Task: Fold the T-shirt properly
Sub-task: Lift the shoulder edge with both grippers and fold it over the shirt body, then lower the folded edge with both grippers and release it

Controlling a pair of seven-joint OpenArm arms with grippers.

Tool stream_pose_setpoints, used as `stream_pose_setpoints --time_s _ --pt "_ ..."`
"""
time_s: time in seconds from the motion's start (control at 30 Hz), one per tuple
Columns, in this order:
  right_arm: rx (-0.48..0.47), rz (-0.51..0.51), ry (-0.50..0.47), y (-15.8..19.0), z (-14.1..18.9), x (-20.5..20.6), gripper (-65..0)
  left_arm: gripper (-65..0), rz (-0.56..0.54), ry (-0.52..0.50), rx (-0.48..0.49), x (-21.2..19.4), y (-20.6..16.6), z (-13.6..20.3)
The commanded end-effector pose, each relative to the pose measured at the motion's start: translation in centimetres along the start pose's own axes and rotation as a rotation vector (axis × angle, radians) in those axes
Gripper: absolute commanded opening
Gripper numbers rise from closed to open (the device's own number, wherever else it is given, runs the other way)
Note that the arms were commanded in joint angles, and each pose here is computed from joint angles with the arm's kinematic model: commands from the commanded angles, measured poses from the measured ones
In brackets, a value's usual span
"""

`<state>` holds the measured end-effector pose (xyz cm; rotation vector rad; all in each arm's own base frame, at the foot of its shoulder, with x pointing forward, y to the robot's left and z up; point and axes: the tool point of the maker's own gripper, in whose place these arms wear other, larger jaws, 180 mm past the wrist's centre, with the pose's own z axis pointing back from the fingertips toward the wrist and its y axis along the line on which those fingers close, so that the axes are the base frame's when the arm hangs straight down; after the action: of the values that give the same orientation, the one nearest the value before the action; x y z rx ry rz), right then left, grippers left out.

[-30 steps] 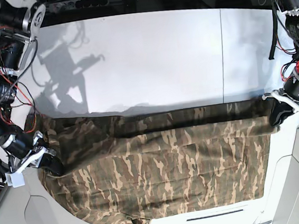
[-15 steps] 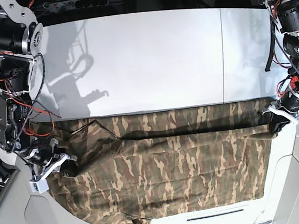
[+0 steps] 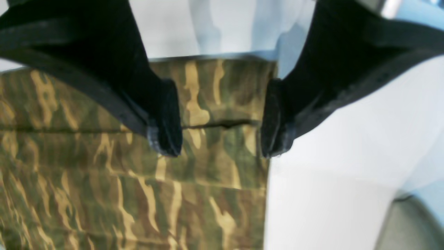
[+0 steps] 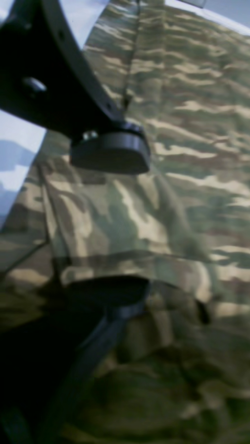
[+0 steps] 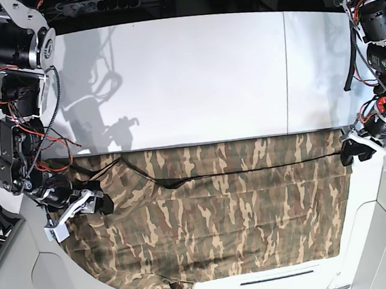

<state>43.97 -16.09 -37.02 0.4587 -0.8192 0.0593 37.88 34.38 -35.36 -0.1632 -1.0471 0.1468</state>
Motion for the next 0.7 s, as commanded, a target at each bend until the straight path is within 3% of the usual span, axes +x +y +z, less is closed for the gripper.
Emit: stream_pose_setpoints --time_s 0.0,0.2,0.37,0.67 --pt "-0.002 0.014 -0.093 -0.2 1.1 3.5 -20.3 -26.0 0.011 -0.066 0.002 2.7 0.6 0.5" --pt "-0.049 -0.096 -0.190 -3.4 4.3 4.8 -20.3 -26.0 0.142 -0.067 -0.012 2.3 2.2 2.2" --pt "-0.104 -0.187 -0.247 -6.6 6.7 5.0 -20.3 -26.0 0.176 -0.055 -0.011 0.8 2.5 2.8" --pt "-0.185 -0.285 -0.235 -11.0 10.0 -0.2 -20.3 -25.9 0.216 -0.036 -0.016 -1.9 1.8 2.9"
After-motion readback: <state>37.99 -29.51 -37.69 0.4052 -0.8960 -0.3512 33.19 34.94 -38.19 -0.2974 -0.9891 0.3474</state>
